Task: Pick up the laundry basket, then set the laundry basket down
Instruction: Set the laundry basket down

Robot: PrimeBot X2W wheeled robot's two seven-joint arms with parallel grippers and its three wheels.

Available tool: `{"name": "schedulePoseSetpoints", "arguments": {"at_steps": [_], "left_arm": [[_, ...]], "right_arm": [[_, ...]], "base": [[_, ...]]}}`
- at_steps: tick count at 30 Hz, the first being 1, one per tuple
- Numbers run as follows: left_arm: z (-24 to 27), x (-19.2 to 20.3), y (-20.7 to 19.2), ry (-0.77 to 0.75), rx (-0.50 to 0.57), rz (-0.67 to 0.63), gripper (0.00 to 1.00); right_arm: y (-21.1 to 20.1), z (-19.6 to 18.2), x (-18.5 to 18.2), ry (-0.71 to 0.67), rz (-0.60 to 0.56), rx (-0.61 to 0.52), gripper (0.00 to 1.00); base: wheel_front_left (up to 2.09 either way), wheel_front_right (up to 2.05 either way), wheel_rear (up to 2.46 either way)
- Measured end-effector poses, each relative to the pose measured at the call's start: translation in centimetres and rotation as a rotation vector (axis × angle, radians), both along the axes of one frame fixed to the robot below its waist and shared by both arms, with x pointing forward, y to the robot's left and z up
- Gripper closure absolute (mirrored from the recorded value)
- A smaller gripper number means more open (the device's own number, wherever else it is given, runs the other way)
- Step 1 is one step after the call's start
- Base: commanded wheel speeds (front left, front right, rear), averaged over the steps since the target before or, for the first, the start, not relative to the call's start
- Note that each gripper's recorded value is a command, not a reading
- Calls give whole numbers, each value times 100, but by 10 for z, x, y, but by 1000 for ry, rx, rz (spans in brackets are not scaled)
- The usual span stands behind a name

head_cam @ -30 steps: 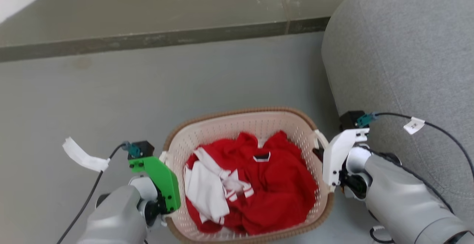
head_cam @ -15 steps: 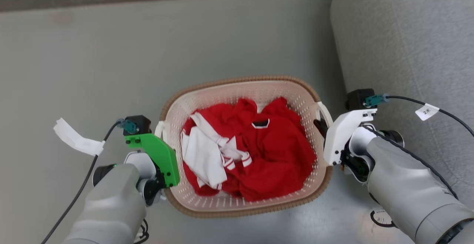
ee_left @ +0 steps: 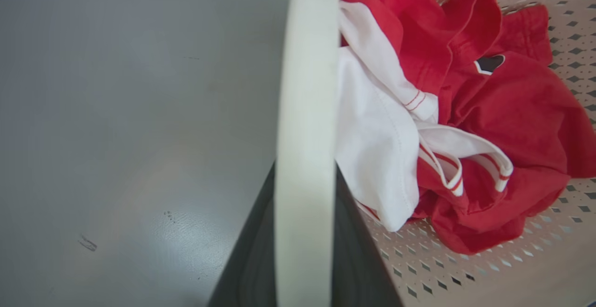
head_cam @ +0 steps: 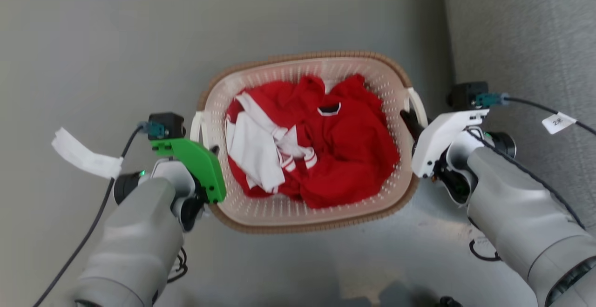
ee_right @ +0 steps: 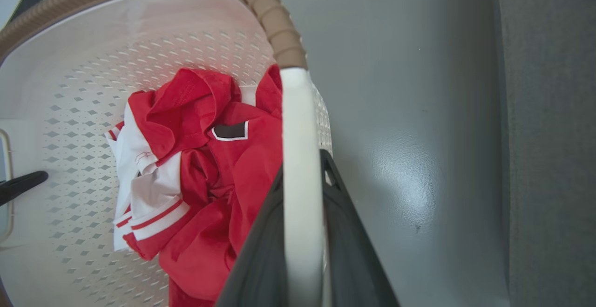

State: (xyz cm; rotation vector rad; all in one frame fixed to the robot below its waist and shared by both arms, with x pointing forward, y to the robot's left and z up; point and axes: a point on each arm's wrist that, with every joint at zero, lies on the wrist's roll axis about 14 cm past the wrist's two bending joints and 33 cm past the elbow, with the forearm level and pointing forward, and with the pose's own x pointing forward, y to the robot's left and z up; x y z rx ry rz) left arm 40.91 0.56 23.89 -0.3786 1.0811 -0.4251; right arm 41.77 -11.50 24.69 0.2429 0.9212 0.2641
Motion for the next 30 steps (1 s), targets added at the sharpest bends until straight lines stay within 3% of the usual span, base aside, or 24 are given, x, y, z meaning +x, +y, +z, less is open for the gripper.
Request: {"name": "schedulePoseSetpoints", "arguments": {"at_steps": [30], "left_arm": [[-88, 19, 1, 58, 8, 41, 100]], "right_arm": [[2, -87, 16, 62, -7, 9, 100]], "base": [[0, 0, 0]]}}
